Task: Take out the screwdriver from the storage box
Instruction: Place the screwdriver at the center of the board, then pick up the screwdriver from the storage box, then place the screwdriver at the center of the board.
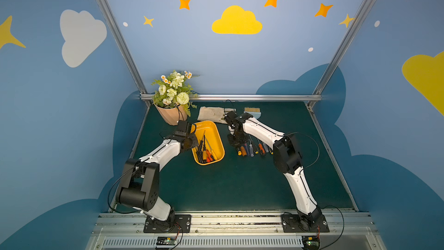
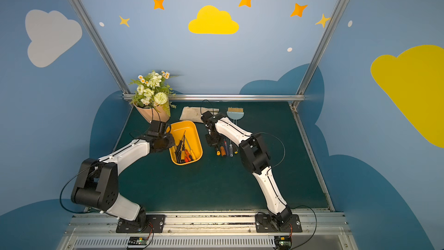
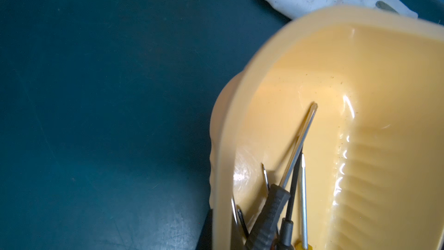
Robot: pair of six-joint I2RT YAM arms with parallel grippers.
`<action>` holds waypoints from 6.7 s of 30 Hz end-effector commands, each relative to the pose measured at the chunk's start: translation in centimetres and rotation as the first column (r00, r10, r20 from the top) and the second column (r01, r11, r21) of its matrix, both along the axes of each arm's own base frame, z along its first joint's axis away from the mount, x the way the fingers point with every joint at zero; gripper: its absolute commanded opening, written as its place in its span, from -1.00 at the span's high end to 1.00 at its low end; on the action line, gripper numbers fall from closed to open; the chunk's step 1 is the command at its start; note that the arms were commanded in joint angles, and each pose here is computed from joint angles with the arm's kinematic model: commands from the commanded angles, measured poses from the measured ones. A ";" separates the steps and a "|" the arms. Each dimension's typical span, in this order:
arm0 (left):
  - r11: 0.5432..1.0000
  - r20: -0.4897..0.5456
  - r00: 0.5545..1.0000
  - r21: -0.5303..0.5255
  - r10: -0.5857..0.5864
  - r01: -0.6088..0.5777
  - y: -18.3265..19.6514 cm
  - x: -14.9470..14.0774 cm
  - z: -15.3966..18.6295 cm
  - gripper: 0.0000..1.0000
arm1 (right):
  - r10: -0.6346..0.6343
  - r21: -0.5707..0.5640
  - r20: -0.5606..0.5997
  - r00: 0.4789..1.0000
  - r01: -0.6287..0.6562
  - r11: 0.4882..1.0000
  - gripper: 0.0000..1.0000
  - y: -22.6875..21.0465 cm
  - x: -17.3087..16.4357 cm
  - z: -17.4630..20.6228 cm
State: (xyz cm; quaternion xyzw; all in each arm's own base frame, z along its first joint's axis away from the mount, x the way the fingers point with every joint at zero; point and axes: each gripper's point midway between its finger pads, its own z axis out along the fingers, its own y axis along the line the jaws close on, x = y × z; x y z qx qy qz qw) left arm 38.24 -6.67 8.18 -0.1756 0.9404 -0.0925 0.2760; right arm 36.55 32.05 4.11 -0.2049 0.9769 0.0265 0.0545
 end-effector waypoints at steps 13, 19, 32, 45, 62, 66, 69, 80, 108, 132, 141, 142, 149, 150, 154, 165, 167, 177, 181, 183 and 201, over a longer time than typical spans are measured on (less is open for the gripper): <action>0.998 0.047 0.999 -0.052 -0.017 0.019 -0.8 0.5 1.3 0.95 | -0.031 -0.131 -0.050 0.998 0.024 0.991 0.84 -1.5 0.0 -2.4; 0.998 0.044 0.999 -0.065 -0.018 0.021 -1.0 0.9 1.2 0.95 | -0.042 -0.131 -0.069 0.997 0.032 0.991 0.56 -1.5 -0.2 -2.6; 0.997 0.038 0.999 -0.080 -0.017 0.020 -1.3 1.3 1.1 0.95 | -0.056 -0.016 0.047 0.997 0.057 0.998 0.34 -0.4 1.2 2.6; 0.987 0.106 0.992 -0.136 -0.071 0.086 -3.0 2.4 2.3 0.95 | 0.024 0.247 0.252 0.967 -0.088 0.965 0.12 2.4 0.0 12.4; 0.989 0.103 0.989 -0.099 -0.103 0.114 -4.1 3.6 2.3 0.95 | 0.294 0.287 0.160 0.942 -0.329 0.900 0.09 9.8 -6.5 10.6; 0.988 0.104 0.988 -0.096 -0.111 0.121 -4.4 3.5 2.3 0.96 | 0.292 0.260 0.121 0.949 -0.314 0.913 0.28 10.3 -6.8 8.6; 0.988 0.107 0.988 -0.091 -0.112 0.122 -4.3 3.5 2.5 0.95 | 0.266 0.211 0.093 0.959 -0.280 0.937 0.20 9.7 -6.5 6.9; 0.989 0.104 0.988 -0.086 -0.113 0.123 -4.3 3.5 2.2 0.95 | 0.210 0.035 0.024 0.977 -0.211 0.977 0.21 7.8 -5.6 1.8; 0.990 0.099 0.990 -0.086 -0.104 0.112 -4.1 3.4 2.5 0.95 | 0.218 0.047 -0.015 0.976 -0.217 0.975 0.89 8.4 -5.9 -0.5; 0.995 0.051 0.996 -0.064 -0.073 0.077 -3.0 2.7 1.2 0.95 | 0.091 0.237 0.284 0.955 -0.162 0.958 1.00 3.8 -1.5 12.6; 0.995 0.049 0.996 -0.070 -0.073 0.076 -3.0 2.6 1.1 0.95 | -0.068 -0.001 0.215 0.974 0.070 0.998 1.00 -9.7 1.9 10.8; 0.995 0.047 0.996 -0.070 -0.071 0.075 -2.9 2.5 1.0 0.95 | -0.088 -0.026 0.202 0.976 0.095 0.995 1.00 -11.3 2.2 10.4; 0.995 0.046 0.996 -0.070 -0.074 0.077 -3.0 2.4 1.1 0.95 | -0.221 -0.188 0.097 0.970 0.236 0.953 1.00 -20.2 2.5 7.0; 0.994 0.045 0.996 -0.071 -0.075 0.078 -3.0 2.5 1.1 0.95 | -0.228 -0.208 0.083 0.970 0.240 0.948 1.00 -21.1 2.5 6.4; 0.993 0.046 0.996 -0.081 -0.082 0.085 -3.2 2.5 1.4 0.95 | -0.249 -0.325 0.038 0.968 0.247 0.913 1.00 -24.1 2.1 4.0; 0.994 0.039 0.996 -0.073 -0.078 0.080 -3.0 2.2 1.4 0.95 | -0.290 -0.333 -0.074 0.954 0.251 0.909 1.00 -25.8 1.8 -0.7; 0.994 0.041 0.996 -0.075 -0.080 0.083 -3.1 2.2 1.6 0.95 | -0.288 -0.313 -0.088 0.954 0.248 0.917 1.00 -25.4 1.9 -1.1; 0.993 0.035 0.996 -0.082 -0.080 0.083 -3.2 2.2 1.6 0.95 | -0.253 -0.242 -0.134 0.958 0.216 0.946 1.00 -22.9 1.8 -2.4; 0.993 0.038 0.996 -0.082 -0.079 0.082 -3.1 2.2 1.6 0.95 | -0.245 -0.213 -0.146 0.958 0.212 0.954 1.00 -21.9 1.6 -2.5; 0.993 0.040 0.996 -0.085 -0.077 0.081 -3.2 2.2 1.7 0.95 | -0.242 -0.202 -0.149 0.959 0.210 0.957 1.00 -21.5 1.6 -2.6; 0.992 0.043 0.996 -0.091 -0.082 0.085 -3.3 2.3 1.6 0.95 | -0.227 -0.149 -0.162 0.960 0.204 0.968 1.00 -19.7 1.7 -3.0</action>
